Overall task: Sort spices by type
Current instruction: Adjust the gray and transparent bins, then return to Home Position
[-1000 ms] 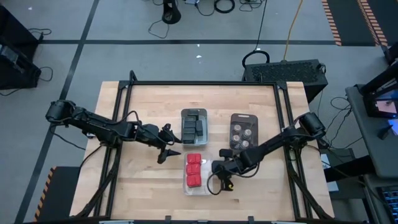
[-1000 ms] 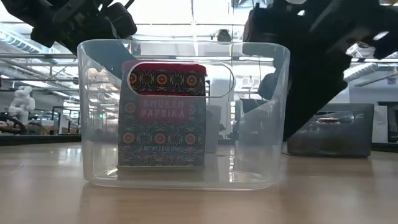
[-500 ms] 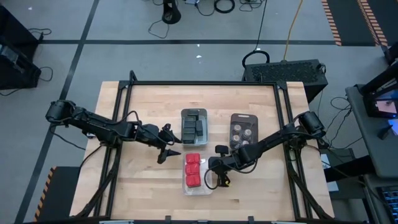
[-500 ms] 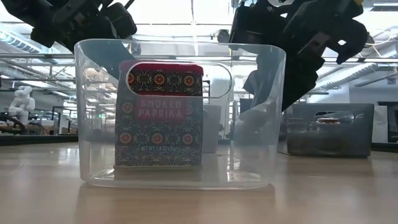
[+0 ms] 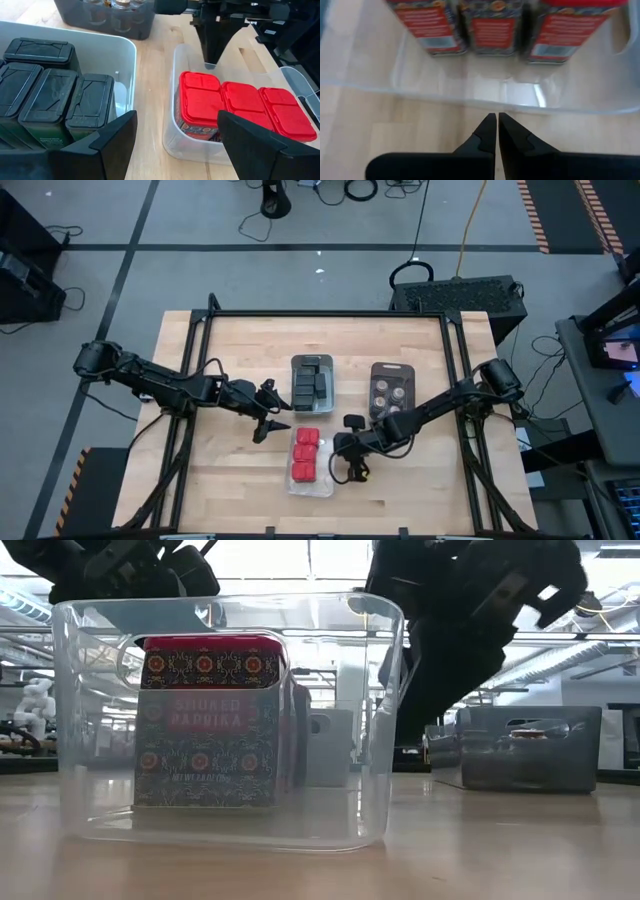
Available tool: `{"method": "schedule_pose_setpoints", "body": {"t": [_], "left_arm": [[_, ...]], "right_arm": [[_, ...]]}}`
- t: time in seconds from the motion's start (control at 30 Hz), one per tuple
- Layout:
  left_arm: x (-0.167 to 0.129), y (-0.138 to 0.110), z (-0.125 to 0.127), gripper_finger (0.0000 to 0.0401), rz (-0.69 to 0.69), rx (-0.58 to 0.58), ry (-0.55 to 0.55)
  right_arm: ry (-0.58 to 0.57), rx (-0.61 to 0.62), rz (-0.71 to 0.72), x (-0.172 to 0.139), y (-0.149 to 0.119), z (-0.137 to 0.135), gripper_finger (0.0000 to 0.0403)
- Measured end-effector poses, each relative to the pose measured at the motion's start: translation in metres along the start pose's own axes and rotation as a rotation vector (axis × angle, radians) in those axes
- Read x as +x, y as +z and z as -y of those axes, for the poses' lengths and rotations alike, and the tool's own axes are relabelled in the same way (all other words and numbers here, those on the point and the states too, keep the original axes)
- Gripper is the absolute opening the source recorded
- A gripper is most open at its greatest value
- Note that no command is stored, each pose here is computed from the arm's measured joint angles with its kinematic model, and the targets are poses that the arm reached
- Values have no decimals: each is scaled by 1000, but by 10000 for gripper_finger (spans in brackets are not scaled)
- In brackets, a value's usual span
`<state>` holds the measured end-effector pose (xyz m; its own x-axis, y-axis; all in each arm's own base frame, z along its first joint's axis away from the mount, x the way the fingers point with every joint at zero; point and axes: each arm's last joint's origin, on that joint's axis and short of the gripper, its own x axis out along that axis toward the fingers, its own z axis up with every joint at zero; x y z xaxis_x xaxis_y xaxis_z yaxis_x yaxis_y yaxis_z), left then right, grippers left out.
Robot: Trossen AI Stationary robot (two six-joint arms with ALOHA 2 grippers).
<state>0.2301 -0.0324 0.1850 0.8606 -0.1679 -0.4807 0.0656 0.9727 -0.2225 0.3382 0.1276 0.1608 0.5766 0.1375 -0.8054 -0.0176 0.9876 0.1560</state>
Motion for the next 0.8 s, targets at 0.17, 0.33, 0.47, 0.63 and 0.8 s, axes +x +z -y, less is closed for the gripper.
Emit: {"method": "schedule_pose_setpoints", "body": {"t": [0.17,0.33,0.47,0.63,0.8], "left_arm": [[0,0,0,281,-1,-1,0],[0,0,0,281,-4,-1,0],[0,0,0,281,-4,-1,0],[0,0,0,281,-4,-1,0],[-2,1,0,281,1,17,2]], "right_arm": [[-30,0,12,0,2,5,0],[-44,1,19,1,4,10,0],[-52,-4,28,1,6,14,0],[-55,-3,26,1,8,19,0],[-58,-3,12,-7,8,19,0]]}}
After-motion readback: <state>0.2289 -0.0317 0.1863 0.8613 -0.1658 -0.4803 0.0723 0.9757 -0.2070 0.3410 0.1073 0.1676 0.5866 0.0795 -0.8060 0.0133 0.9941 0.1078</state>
